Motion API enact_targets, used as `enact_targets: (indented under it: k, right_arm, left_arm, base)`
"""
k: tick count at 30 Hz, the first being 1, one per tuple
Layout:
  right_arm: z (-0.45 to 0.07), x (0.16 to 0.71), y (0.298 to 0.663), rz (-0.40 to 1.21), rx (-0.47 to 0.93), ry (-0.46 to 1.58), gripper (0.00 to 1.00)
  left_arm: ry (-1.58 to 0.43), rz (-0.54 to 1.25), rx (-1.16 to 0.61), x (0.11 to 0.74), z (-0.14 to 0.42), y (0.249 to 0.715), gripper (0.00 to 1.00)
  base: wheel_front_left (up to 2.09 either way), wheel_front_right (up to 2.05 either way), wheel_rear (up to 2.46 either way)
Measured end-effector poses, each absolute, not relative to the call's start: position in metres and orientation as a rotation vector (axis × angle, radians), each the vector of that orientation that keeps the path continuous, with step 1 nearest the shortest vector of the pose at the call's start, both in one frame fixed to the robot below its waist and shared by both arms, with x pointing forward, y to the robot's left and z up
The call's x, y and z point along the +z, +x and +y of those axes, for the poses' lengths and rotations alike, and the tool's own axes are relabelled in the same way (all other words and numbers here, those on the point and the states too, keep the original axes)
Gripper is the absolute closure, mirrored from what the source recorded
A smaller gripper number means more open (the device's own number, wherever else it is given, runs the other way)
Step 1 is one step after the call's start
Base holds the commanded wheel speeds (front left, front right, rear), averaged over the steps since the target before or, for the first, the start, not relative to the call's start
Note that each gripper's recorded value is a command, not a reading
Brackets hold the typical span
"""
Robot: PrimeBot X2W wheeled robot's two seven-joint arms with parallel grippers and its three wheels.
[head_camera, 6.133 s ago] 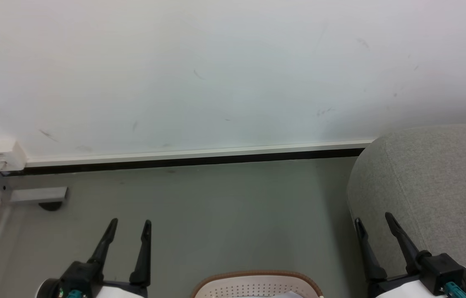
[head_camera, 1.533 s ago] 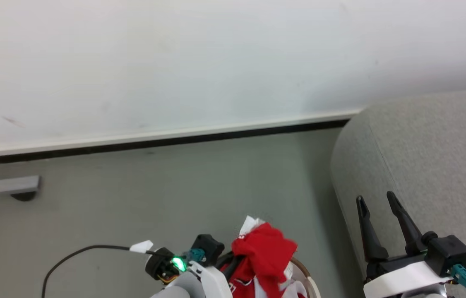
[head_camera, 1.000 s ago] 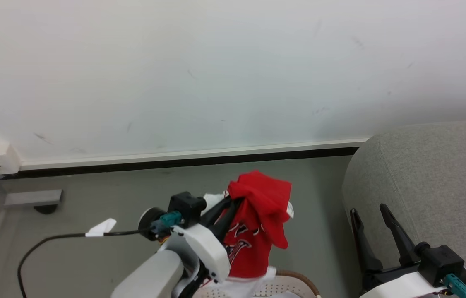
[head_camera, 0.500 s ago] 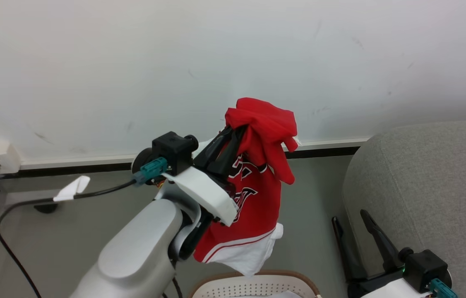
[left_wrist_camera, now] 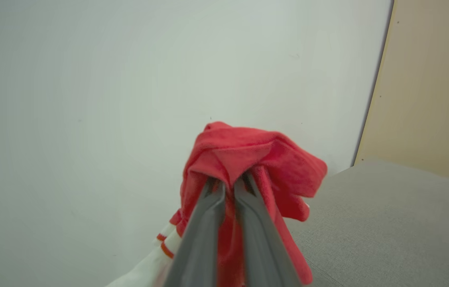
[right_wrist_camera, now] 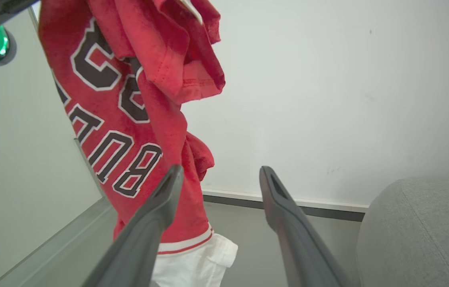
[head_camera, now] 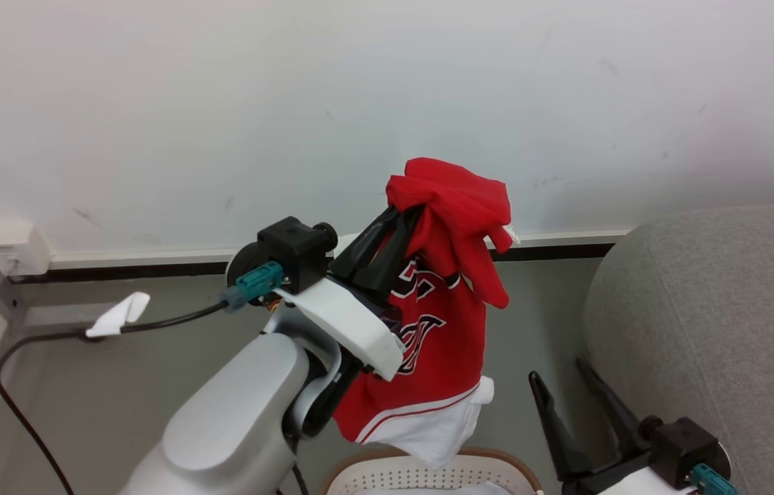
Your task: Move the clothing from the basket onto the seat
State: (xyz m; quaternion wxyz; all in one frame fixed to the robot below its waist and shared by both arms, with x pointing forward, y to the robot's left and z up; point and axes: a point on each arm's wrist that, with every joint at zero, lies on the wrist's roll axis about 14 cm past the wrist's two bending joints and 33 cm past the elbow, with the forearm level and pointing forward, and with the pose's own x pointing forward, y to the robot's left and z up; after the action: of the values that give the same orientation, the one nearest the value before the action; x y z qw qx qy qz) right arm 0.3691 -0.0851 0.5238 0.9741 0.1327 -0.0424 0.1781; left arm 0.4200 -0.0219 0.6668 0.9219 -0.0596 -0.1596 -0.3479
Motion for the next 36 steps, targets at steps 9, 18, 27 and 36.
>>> enact_targets:
  k: [9,18,27,36]
  right_arm:
    - [-0.034,0.516,0.377,-0.028,0.527,0.219,0.0]
    - [0.009,0.504,0.385,0.046,0.661,0.166,0.0]
    - [0.044,0.495,0.377,0.095,0.759,0.17,1.0]
    - [0.052,0.506,0.378,0.067,0.777,0.2,1.0]
  left_arm:
    - [-0.145,-0.329,-0.741,0.669,-0.022,0.4,1.0]
    - [-0.136,-0.312,-0.761,0.665,-0.02,0.372,1.0]
    - [-0.127,-0.321,-0.749,0.671,-0.008,0.352,1.0]
    - [-0.126,-0.311,-0.695,0.669,0.009,0.357,1.0]
  base:
    - [0.0,0.0,0.0]
    - [0.0,0.0,0.0]
    - [0.0,0.0,0.0]
    - [0.0,0.0,0.0]
